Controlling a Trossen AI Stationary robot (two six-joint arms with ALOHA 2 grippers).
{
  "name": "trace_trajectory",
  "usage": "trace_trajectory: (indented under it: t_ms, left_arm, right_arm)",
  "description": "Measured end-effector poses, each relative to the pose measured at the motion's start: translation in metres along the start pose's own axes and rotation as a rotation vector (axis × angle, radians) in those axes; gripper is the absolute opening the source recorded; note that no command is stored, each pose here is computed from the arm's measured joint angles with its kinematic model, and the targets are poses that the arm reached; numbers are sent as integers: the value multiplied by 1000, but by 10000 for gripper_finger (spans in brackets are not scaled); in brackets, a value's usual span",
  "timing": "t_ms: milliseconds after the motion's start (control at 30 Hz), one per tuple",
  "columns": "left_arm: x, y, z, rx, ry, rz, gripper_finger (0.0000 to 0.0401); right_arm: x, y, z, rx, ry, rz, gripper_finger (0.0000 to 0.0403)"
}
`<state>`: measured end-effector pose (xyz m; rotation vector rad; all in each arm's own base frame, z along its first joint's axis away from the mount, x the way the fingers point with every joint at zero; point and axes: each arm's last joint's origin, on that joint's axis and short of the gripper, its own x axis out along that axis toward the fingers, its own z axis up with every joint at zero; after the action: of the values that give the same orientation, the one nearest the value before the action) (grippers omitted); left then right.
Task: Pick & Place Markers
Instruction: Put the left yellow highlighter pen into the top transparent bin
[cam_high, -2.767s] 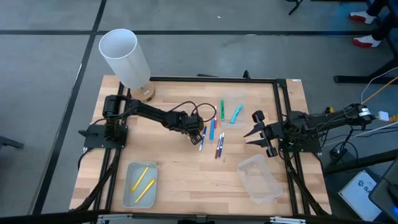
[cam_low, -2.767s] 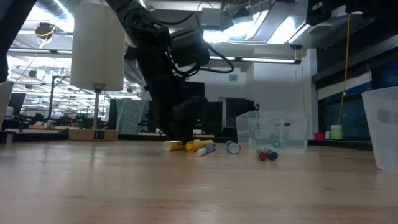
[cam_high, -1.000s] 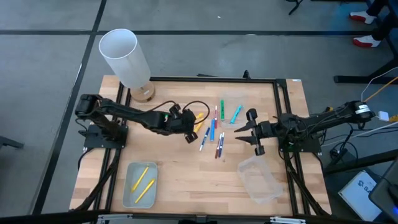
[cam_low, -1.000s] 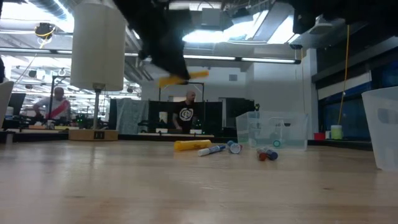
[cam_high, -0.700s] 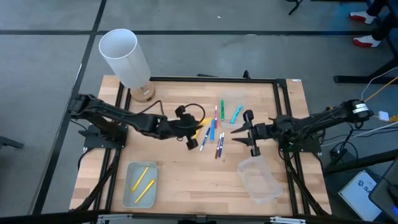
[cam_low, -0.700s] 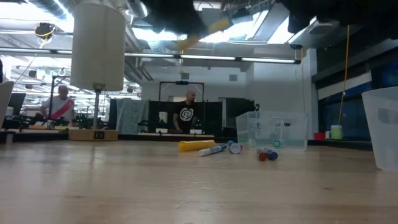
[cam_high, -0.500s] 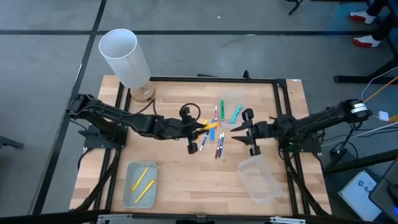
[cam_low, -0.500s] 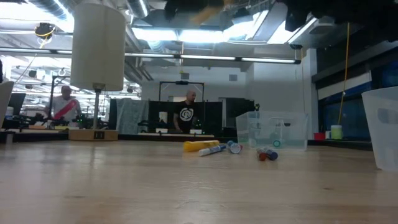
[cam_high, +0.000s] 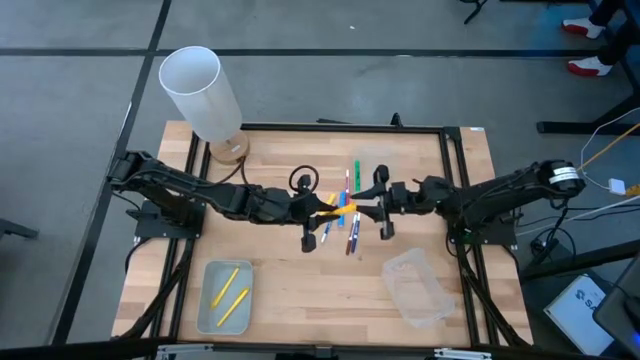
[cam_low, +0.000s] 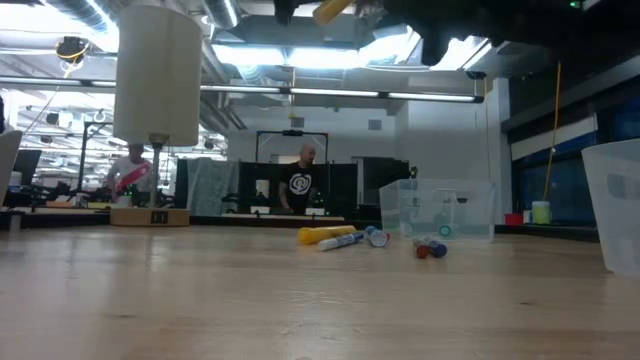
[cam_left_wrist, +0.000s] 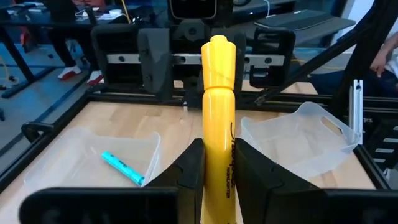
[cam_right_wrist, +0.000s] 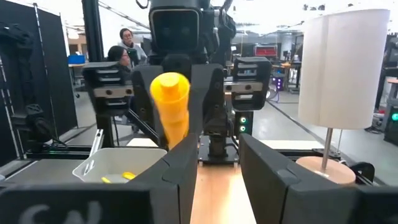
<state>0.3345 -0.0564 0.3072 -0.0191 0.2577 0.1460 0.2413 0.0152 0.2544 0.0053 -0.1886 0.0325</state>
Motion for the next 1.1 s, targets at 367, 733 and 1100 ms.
trace_trajectory:
  t_ms: [367, 733, 1100]
  left_arm:
    - [0, 0, 0, 2, -1, 0, 57]
    - [-15, 5, 7, 30, 9, 44, 57]
    - [-22, 19, 13, -50, 29, -28, 57]
  right_arm:
    - [30, 3, 2, 0, 10, 89, 118]
    - [33, 1, 3, -12, 57, 95, 118]
    - [33, 0, 4, -5, 45, 99, 118]
